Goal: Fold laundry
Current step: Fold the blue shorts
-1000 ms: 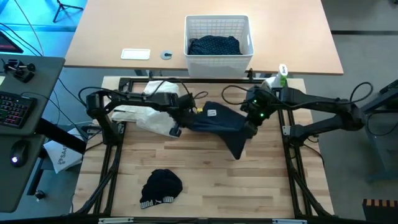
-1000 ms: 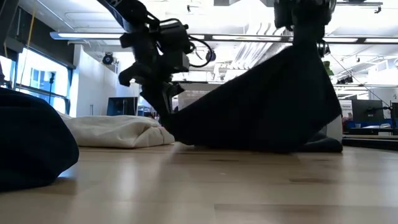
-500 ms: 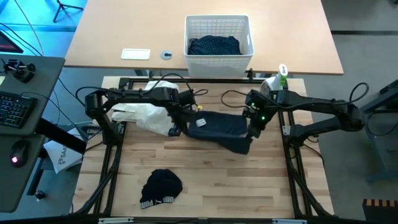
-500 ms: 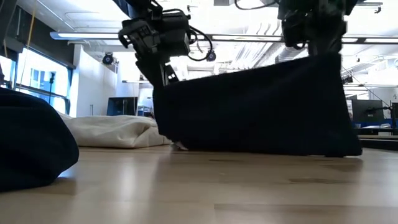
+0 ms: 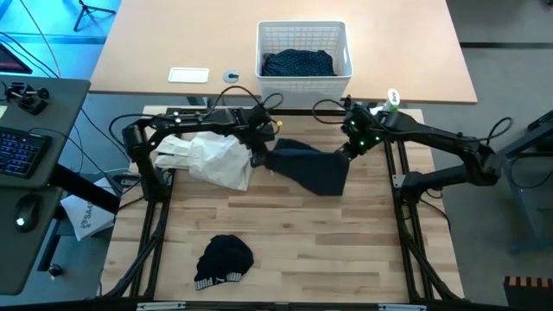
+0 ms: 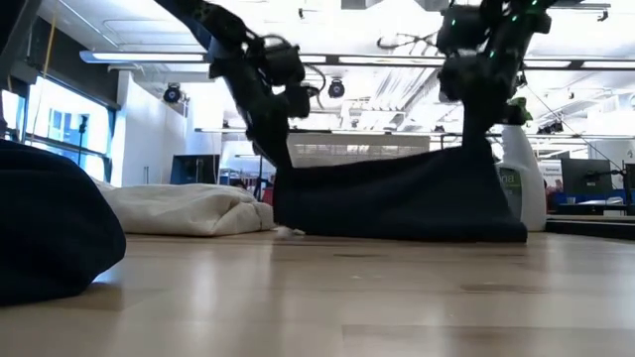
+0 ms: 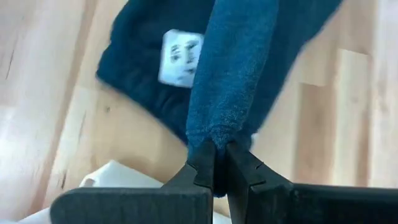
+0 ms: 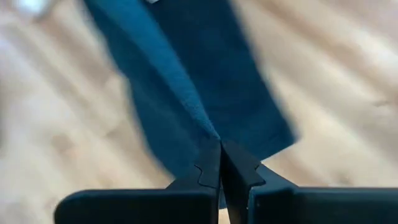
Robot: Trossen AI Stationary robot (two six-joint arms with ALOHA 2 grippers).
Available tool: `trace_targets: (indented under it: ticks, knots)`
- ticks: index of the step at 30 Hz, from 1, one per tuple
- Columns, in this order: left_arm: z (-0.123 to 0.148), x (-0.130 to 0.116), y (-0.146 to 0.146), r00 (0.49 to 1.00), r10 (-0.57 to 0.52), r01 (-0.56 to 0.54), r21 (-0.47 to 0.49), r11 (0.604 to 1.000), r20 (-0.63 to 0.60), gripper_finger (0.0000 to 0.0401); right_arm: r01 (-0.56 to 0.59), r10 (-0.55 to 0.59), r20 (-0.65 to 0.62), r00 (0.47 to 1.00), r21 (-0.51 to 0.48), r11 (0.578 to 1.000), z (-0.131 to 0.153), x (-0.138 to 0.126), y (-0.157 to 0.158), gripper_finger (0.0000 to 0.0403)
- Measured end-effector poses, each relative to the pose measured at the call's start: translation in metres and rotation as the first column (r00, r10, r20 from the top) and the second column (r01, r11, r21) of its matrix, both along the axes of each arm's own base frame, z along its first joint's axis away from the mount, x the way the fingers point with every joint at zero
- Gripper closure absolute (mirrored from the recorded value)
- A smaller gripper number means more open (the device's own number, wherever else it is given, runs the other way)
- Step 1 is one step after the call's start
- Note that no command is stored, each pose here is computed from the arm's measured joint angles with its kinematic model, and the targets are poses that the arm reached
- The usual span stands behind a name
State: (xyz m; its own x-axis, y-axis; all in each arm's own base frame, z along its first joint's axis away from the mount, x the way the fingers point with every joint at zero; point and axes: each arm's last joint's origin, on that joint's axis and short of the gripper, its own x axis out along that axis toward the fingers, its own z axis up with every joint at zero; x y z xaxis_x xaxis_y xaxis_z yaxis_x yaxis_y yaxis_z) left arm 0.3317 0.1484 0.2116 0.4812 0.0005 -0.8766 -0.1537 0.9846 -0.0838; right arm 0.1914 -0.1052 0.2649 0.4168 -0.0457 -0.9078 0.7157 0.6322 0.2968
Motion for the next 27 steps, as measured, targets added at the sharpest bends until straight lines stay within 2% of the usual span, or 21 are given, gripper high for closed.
trace_targets:
  ticks: [3, 5, 7, 9, 11, 13, 14, 15, 17, 20, 23, 27]
  knots:
    - [-0.011, 0.0, 0.01, 0.999, 0.048, -0.048, -0.028, 0.998, -0.017, 0.04, 0.011, -0.014, -0.054, 0.998, -0.044, 0.999, -0.009, 0.002, -0.011, 0.0403]
    - [-0.014, -0.001, 0.008, 0.999, 0.033, -0.036, -0.096, 0.995, -0.027, 0.04, -0.034, 0.034, -0.046, 0.998, 0.01, 0.999, -0.013, 0.003, -0.012, 0.0403]
    - [-0.013, -0.004, 0.0, 0.999, -0.016, 0.009, -0.2, 0.98, -0.033, 0.04, -0.107, 0.108, 0.002, 0.994, 0.112, 0.988, -0.014, 0.004, -0.007, 0.0403]
    - [-0.01, -0.008, -0.012, 0.996, -0.085, 0.071, -0.321, 0.944, -0.03, 0.04, -0.217, 0.202, 0.083, 0.976, 0.241, 0.946, -0.013, 0.005, 0.003, 0.0403]
    - [-0.007, -0.011, -0.025, 0.985, -0.174, 0.158, -0.459, 0.874, 0.009, 0.04, -0.373, 0.312, 0.216, 0.925, 0.356, 0.857, -0.01, 0.007, 0.015, 0.0403]
    - [-0.005, -0.01, -0.034, 0.971, -0.232, 0.228, -0.532, 0.816, 0.06, 0.04, -0.492, 0.398, 0.303, 0.866, 0.373, 0.787, -0.009, 0.009, 0.025, 0.0403]
    - [-0.005, -0.009, -0.036, 0.968, -0.242, 0.24, -0.526, 0.816, 0.066, 0.04, -0.518, 0.428, 0.305, 0.851, 0.349, 0.781, -0.009, 0.01, 0.027, 0.0403]
    - [-0.005, -0.007, -0.037, 0.969, -0.24, 0.238, -0.503, 0.831, 0.061, 0.04, -0.512, 0.44, 0.275, 0.855, 0.318, 0.798, -0.01, 0.011, 0.027, 0.0403]
    - [-0.006, -0.002, -0.036, 0.979, -0.203, 0.197, -0.403, 0.894, 0.029, 0.04, -0.44, 0.41, 0.166, 0.897, 0.247, 0.863, -0.012, 0.011, 0.022, 0.0403]
    - [-0.006, 0.004, -0.03, 0.995, -0.096, 0.089, -0.257, 0.962, -0.017, 0.04, -0.294, 0.293, 0.026, 0.956, 0.114, 0.949, -0.014, 0.011, 0.012, 0.0403]
    - [-0.007, 0.001, -0.022, 0.998, -0.012, 0.0, -0.201, 0.98, -0.062, 0.04, -0.188, 0.189, -0.017, 0.982, 0.037, 0.981, -0.013, 0.012, 0.004, 0.0403]
    - [-0.009, -0.006, -0.013, 0.993, 0.051, -0.072, -0.196, 0.978, -0.109, 0.04, -0.164, 0.164, 0.006, 0.986, 0.018, 0.986, -0.006, 0.013, -0.001, 0.0403]
